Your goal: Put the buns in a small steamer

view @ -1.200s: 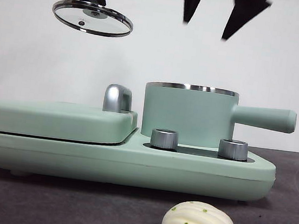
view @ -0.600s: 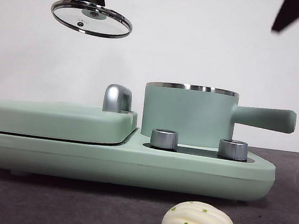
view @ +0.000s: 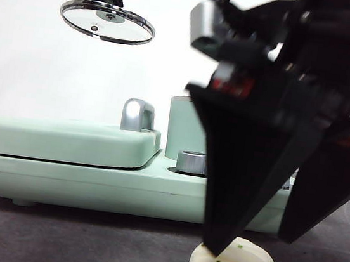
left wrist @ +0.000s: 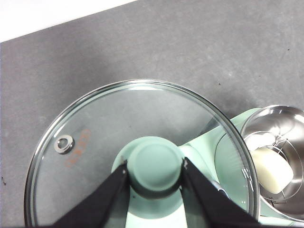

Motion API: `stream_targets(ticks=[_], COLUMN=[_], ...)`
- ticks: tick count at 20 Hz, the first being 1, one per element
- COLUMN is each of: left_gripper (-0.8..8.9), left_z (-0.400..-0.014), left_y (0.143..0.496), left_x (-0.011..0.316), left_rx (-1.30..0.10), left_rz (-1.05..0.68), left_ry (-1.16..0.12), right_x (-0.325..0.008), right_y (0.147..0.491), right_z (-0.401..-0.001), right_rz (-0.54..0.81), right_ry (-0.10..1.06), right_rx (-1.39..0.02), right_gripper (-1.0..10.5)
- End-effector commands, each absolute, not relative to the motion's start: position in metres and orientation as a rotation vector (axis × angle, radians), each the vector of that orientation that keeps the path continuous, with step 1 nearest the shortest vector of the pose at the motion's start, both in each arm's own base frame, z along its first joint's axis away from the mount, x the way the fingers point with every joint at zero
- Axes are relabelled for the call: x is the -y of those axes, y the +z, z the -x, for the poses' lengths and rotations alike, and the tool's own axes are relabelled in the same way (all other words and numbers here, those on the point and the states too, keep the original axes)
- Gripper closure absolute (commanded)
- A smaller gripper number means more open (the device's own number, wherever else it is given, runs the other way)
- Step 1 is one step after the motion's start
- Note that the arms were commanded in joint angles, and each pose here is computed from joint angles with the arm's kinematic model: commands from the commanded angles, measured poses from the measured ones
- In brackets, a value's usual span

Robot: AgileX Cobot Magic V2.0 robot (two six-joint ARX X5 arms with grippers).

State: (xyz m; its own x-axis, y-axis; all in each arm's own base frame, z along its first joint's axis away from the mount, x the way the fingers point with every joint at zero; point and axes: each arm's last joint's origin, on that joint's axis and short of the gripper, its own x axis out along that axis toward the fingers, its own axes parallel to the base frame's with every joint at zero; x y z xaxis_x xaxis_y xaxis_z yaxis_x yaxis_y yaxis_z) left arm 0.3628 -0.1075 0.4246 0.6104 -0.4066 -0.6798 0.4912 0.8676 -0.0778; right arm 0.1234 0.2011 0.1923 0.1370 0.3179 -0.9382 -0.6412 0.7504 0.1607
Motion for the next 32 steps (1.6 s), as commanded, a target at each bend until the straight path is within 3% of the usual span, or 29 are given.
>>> stream_targets(ticks=[1,6,11,16,20,27,32], left_gripper=[8.01,8.02,8.02,8.01,8.02,8.01,8.01], left_z=[-0.358,-0.358,-0.358,-0.358,-0.358,-0.358,-0.358], left_y=[0.440,0.440,0.440,0.440,0.440,0.440,0.439], left_x=[0.108,0.108,0.108,0.108,0.108,0.108,0.108], left_rx=[-0.683,-0.682,-0.681,-0.680,-0.680,-0.681,-0.688], left_rz=[-0.130,-0.131,-0.131,-0.131,-0.130,-0.131,-0.130], left_ry=[-0.529,-0.530,-0.530,-0.530,-0.530,-0.530,-0.530], right_x=[-0.210,-0.221,-0.223,-0.225,-0.233,-0.213,-0.195], right_y=[0.184,0.165,0.163,0.175,0.223,0.333,0.353], right_z=[-0.126,-0.132,-0.135,-0.138,-0.149,-0.218,-0.285], right_rz=[0.317,0.344,0.351,0.350,0.402,0.309,0.280], right_ry=[0.716,0.710,0.688,0.684,0.689,0.630,0.533], right_rx=[-1.261,-1.281,-1.250,-1.275,-1.284,-1.122,-1.090], right_gripper=[4.8,4.8,7.3,7.4,7.4,7.4,7.4])
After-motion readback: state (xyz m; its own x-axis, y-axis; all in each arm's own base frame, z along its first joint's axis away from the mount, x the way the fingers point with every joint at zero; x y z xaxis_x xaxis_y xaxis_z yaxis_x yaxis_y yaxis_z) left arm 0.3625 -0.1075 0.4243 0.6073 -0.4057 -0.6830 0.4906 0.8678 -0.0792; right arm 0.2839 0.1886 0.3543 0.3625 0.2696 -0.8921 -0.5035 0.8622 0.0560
